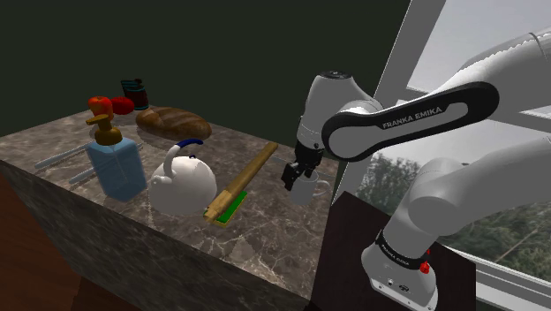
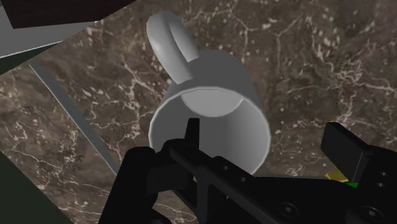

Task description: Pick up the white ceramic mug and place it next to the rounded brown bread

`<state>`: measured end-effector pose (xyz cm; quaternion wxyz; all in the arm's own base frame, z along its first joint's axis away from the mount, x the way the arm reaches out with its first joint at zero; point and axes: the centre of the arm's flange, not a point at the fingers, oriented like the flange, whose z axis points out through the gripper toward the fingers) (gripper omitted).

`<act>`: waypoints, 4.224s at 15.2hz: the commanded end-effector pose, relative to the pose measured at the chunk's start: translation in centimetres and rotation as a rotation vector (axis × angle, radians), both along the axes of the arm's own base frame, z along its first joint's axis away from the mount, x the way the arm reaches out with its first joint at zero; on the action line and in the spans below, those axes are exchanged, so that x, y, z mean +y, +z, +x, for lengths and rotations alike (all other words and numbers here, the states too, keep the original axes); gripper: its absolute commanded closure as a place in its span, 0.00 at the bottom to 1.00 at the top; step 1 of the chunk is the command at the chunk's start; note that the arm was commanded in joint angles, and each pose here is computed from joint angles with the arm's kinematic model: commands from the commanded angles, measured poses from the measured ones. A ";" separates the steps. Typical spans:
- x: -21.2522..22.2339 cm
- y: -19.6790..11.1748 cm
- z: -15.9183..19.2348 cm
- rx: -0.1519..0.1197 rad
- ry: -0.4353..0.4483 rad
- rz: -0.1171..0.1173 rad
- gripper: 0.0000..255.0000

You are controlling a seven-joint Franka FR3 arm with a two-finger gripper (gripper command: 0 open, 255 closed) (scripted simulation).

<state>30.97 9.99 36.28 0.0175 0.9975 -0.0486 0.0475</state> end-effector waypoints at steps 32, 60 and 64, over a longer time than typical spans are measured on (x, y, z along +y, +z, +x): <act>0.0 11.1 0.0 0.000 0.000 0.000 1.00; -4.0 17.6 19.4 0.000 0.000 0.000 1.00; -5.1 17.6 24.5 0.000 0.000 0.000 1.00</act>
